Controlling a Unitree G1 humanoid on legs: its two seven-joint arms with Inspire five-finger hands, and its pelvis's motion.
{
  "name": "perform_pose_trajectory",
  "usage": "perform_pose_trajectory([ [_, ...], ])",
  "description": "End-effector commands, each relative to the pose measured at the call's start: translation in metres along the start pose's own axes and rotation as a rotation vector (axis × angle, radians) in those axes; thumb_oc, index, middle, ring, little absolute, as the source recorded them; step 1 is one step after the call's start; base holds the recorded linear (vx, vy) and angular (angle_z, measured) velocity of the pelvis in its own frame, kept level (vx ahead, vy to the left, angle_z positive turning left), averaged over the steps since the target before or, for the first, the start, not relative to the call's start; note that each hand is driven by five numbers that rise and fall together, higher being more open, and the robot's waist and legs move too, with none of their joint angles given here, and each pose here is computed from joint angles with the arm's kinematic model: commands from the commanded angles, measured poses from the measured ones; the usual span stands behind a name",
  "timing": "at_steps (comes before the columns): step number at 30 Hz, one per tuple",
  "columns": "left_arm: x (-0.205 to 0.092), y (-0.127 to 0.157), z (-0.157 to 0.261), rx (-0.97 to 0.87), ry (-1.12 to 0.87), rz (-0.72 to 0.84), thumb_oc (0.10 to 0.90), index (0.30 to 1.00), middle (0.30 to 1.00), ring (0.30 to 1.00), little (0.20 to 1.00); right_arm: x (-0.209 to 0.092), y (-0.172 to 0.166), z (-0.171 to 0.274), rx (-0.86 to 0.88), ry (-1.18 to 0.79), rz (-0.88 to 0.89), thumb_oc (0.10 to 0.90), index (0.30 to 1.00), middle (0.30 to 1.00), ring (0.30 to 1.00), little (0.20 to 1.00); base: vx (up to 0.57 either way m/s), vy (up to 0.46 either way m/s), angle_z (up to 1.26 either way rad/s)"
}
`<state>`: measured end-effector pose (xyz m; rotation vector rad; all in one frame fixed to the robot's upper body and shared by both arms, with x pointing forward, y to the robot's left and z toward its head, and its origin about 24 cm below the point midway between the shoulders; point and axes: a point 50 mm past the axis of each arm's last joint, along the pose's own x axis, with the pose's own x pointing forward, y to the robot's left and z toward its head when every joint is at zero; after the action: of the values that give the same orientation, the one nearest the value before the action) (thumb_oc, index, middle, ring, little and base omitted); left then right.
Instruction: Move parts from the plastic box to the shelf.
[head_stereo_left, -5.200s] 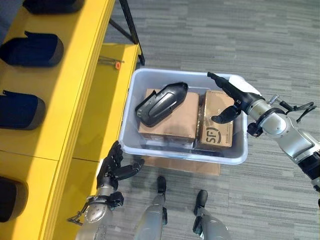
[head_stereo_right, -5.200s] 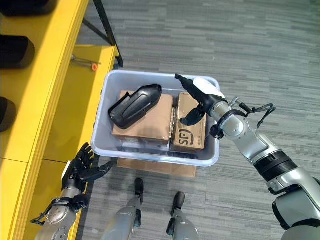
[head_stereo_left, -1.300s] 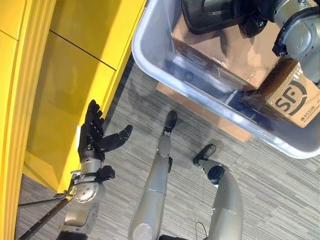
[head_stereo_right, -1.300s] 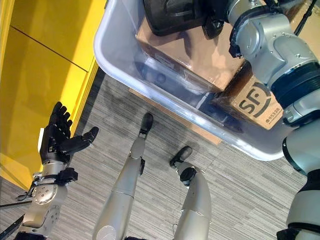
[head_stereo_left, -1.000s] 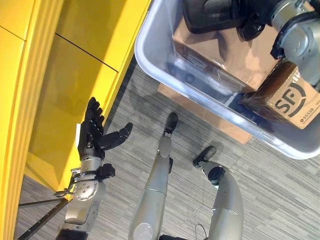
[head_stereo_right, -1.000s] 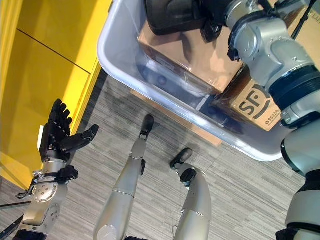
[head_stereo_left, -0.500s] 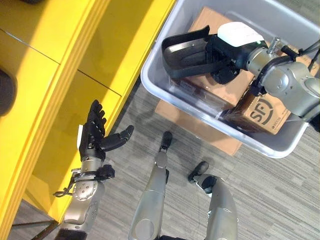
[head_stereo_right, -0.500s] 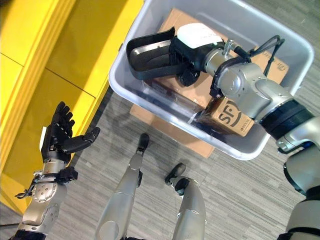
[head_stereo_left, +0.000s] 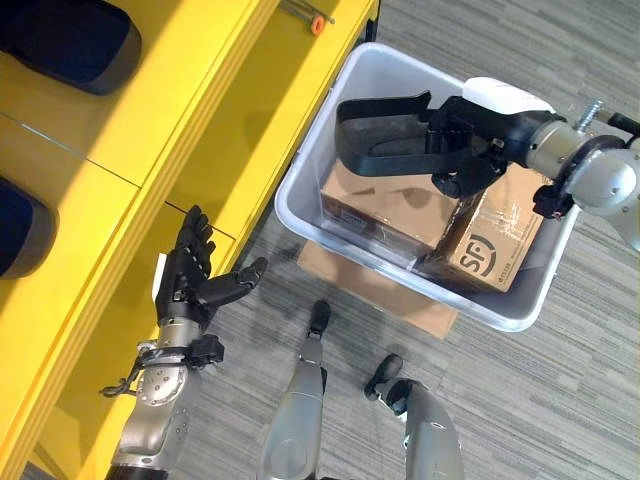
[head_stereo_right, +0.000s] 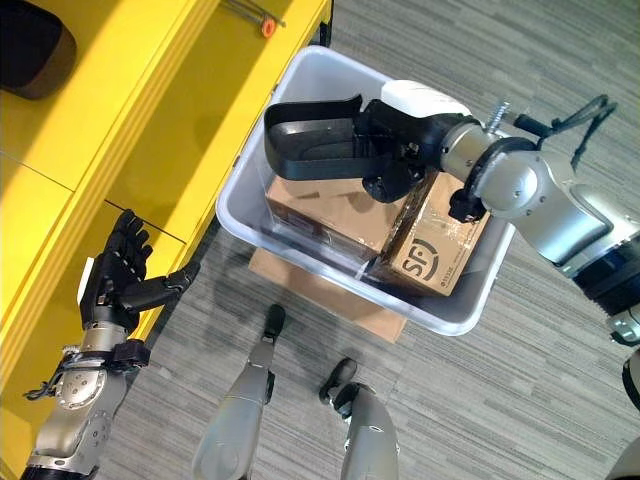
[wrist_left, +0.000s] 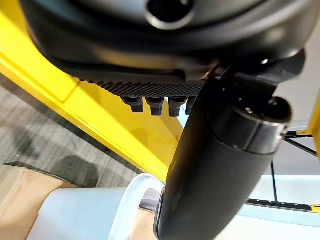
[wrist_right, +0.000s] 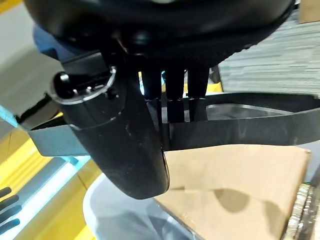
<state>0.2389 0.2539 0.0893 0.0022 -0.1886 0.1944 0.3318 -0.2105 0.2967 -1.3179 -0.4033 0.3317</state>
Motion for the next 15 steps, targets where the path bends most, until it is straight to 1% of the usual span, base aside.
perform_pose_trajectory([
  [1, 0.002, 0.022, 0.03, 0.208, -0.159, 0.009, 0.9, 1.0, 1.0, 1.0, 1.0, -0.005, -0.021, 0.013, 0.081, -0.109, -0.09, 0.4, 0.3, 0.3, 0.3, 0.3, 0.0, 0.0, 0.0],
  [3, 0.002, 0.024, 0.032, 0.227, -0.168, 0.02, 0.9, 1.0, 1.0, 1.0, 1.0, -0.008, -0.02, 0.01, 0.087, -0.098, -0.085, 0.4, 0.3, 0.3, 0.3, 0.3, 0.0, 0.0, 0.0],
  [4, 0.007, 0.029, 0.042, 0.309, -0.214, 0.041, 0.9, 1.0, 1.0, 1.0, 1.0, -0.011, -0.015, 0.004, 0.099, -0.08, -0.067, 0.4, 0.3, 0.3, 0.3, 0.3, 0.0, 0.0, 0.0],
  [5, 0.007, 0.029, 0.042, 0.311, -0.215, 0.04, 0.9, 1.0, 1.0, 1.0, 1.0, -0.011, -0.015, 0.004, 0.1, -0.079, -0.067, 0.4, 0.3, 0.3, 0.3, 0.3, 0.0, 0.0, 0.0],
  [7, 0.012, 0.036, 0.052, 0.418, -0.261, 0.061, 0.9, 1.0, 1.0, 1.0, 1.0, -0.013, -0.008, -0.001, 0.138, -0.068, -0.053, 0.4, 0.3, 0.3, 0.3, 0.3, 0.0, 0.0, 0.0],
  [8, 0.012, 0.036, 0.052, 0.419, -0.262, 0.06, 0.9, 1.0, 1.0, 1.0, 1.0, -0.013, -0.008, -0.001, 0.139, -0.068, -0.053, 0.4, 0.3, 0.3, 0.3, 0.3, 0.01, 0.005, -0.04],
  [9, 0.017, 0.04, 0.057, 0.474, -0.28, 0.076, 0.9, 1.0, 1.0, 1.0, 1.0, -0.013, -0.004, -0.001, 0.154, -0.075, -0.035, 0.4, 0.3, 0.3, 0.3, 0.3, 0.02, 0.014, -0.06],
  [11, 0.026, 0.045, 0.078, 0.67, -0.369, 0.089, 0.9, 1.0, 1.0, 1.0, 1.0, -0.011, 0.006, 0.002, 0.196, -0.102, -0.005, 0.4, 0.3, 0.3, 0.3, 0.3, 0.04, 0.017, -0.05],
  [12, 0.026, 0.045, 0.079, 0.67, -0.369, 0.088, 0.9, 1.0, 1.0, 1.0, 1.0, -0.011, 0.006, 0.002, 0.196, -0.102, -0.005, 0.4, 0.3, 0.3, 0.3, 0.3, 0.04, 0.01, -0.07],
  [15, 0.029, 0.042, 0.091, 0.761, -0.436, 0.087, 0.9, 1.0, 1.0, 1.0, 1.0, -0.012, 0.014, 0.002, 0.239, -0.11, 0.02, 0.4, 0.3, 0.3, 0.3, 0.3, 0.04, 0.012, -0.18],
])
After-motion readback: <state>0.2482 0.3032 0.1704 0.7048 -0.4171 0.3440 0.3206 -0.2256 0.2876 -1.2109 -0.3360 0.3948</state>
